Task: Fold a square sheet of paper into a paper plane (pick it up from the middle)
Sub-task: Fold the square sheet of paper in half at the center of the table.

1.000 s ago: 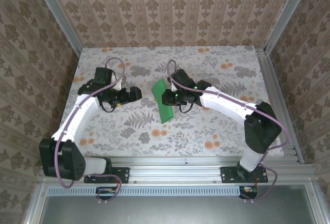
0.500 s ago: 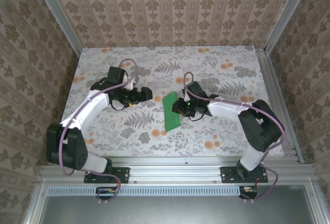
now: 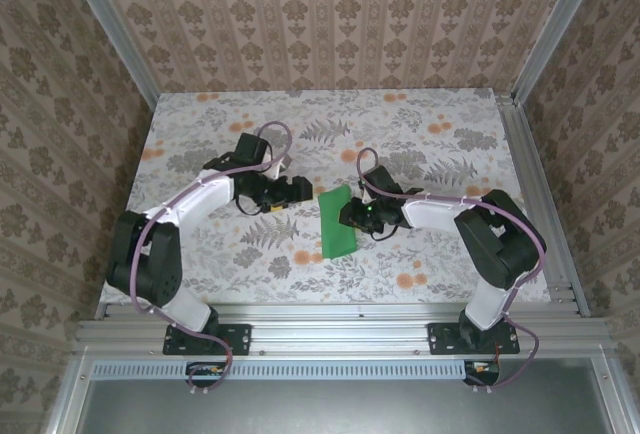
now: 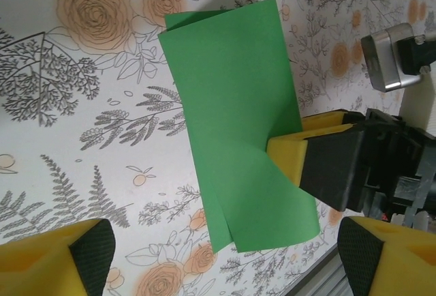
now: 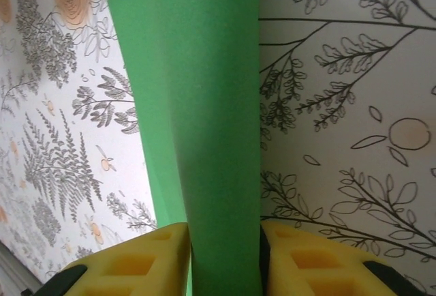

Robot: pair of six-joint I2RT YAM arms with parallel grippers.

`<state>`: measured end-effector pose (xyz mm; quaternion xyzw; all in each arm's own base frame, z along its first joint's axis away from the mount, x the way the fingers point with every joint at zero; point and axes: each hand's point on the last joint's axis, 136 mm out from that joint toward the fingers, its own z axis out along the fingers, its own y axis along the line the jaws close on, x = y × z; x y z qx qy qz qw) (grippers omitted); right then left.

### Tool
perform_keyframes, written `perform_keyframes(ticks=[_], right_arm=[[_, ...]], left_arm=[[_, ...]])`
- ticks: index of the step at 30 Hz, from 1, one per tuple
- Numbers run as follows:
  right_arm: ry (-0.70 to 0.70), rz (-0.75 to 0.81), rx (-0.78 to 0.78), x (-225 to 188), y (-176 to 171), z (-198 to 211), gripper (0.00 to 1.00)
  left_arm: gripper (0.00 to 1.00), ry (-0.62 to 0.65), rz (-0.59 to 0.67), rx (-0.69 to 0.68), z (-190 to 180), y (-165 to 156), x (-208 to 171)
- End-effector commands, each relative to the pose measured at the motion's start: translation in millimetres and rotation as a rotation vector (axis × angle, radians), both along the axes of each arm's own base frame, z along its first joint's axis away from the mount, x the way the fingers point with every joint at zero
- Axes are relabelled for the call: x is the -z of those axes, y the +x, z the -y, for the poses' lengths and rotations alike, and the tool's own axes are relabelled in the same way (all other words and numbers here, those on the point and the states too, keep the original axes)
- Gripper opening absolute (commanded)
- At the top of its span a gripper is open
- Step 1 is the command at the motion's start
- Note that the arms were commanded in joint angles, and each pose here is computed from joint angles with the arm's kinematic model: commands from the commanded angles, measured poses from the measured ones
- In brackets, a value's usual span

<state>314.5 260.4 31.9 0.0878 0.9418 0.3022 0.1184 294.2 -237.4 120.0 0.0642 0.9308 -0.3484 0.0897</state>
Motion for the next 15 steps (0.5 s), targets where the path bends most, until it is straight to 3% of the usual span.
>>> perform_keyframes(ticks=[1,15], right_arm=[[-0.052,-0.011,0.021,17.9,-2.5,10.7,0.34],[-0.073,-0.001,0.128,20.9,2.4,18.0,0.39]], left_arm=[[0.84,-0.045,-0.008,0.016,14.8,0.7,1.1],[0.73,-0.035,-0.015,0.029,46.1,-8.5,25.3]])
